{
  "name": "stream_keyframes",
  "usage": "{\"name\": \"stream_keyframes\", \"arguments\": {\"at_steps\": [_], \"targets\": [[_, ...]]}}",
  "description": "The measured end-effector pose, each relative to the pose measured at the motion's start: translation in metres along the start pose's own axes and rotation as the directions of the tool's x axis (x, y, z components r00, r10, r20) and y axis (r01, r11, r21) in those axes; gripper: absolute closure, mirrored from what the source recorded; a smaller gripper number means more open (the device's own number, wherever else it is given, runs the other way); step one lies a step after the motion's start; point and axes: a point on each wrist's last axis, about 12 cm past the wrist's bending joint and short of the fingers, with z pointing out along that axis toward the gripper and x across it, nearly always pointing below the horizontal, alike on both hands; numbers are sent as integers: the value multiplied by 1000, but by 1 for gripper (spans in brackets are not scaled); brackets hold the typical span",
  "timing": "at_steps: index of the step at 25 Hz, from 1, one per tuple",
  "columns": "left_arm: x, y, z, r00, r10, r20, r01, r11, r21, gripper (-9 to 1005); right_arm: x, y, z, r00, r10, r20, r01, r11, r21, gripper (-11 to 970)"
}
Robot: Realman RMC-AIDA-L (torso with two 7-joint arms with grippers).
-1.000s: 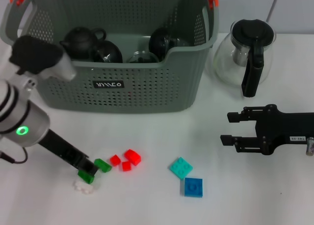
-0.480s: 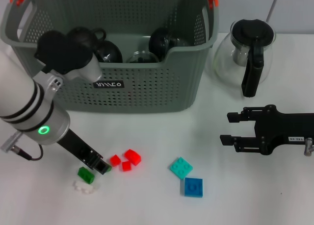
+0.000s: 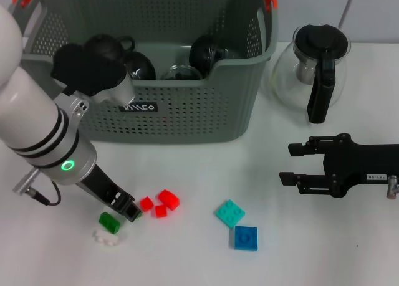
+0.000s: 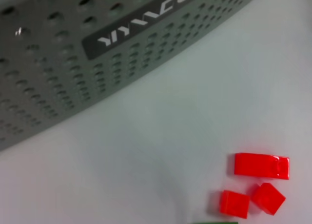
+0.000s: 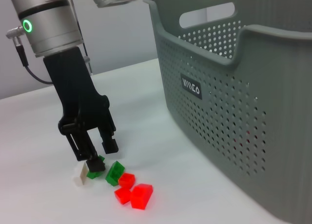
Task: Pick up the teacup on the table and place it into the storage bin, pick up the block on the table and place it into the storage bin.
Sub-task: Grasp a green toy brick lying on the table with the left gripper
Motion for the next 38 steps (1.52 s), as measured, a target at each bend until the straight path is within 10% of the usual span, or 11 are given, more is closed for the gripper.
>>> {"name": "stream_keyframes", "arguments": {"at_steps": [38], "targets": [[-14,-3,9,999,9,-50,-10,999,-31,421,0,0,0,1000,-2,0,2,1000,-1,275]]}}
